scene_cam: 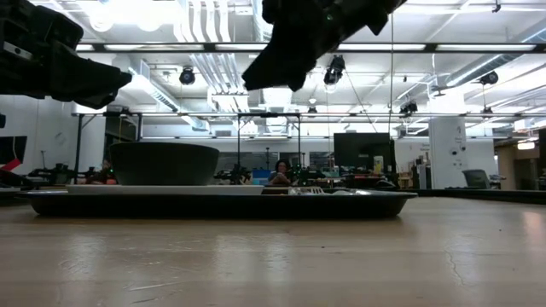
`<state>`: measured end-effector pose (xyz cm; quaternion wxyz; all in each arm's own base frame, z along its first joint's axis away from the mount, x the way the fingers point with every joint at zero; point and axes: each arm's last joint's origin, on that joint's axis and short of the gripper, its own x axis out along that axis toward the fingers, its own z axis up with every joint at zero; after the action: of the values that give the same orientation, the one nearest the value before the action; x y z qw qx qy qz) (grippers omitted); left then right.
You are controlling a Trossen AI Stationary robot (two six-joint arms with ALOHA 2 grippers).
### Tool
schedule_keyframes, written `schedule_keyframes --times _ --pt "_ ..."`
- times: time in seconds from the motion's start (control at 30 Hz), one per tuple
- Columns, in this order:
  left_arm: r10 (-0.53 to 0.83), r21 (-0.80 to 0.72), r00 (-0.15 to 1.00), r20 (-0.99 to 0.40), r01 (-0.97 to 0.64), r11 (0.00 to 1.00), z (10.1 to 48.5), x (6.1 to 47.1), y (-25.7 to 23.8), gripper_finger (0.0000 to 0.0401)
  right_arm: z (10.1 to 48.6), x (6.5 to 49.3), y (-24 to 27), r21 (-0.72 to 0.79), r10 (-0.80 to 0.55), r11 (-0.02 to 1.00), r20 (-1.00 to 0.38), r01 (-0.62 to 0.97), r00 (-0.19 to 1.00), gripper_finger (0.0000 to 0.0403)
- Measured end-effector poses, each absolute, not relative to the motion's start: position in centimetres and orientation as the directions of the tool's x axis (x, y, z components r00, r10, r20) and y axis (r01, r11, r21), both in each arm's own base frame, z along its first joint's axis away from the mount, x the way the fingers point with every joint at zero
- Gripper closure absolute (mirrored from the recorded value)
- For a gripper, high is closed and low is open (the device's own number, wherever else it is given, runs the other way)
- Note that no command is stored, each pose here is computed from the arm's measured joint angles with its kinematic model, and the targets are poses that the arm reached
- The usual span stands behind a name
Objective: Set up tray
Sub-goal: Return to Home Position
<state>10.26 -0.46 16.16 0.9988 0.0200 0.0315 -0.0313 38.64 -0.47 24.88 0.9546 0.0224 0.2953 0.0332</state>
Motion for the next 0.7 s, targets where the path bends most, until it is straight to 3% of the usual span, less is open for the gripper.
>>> schedule_keyframes --times 0.13,0.3,0.7 --pt "-0.061 0.038 0.996 -0.064 0.064 0.997 16.2 10.3 -0.5 0.0337 23.4 37.8 0.4 0.042 0.105 0.994 -0.559 -0.098 0.822 0.0265" --pt "-0.061 0.038 0.996 -0.064 0.064 0.997 16.2 10.3 -0.5 0.0337 21.6 35.9 0.6 0.035 0.175 0.983 -0.460 -0.180 0.871 0.0272" --pt "-0.062 0.040 0.996 -0.072 0.065 0.997 16.1 10.3 -0.5 0.0337 23.1 29.7 0.7 -0.038 0.191 0.977 -0.265 -0.208 0.945 0.0269"
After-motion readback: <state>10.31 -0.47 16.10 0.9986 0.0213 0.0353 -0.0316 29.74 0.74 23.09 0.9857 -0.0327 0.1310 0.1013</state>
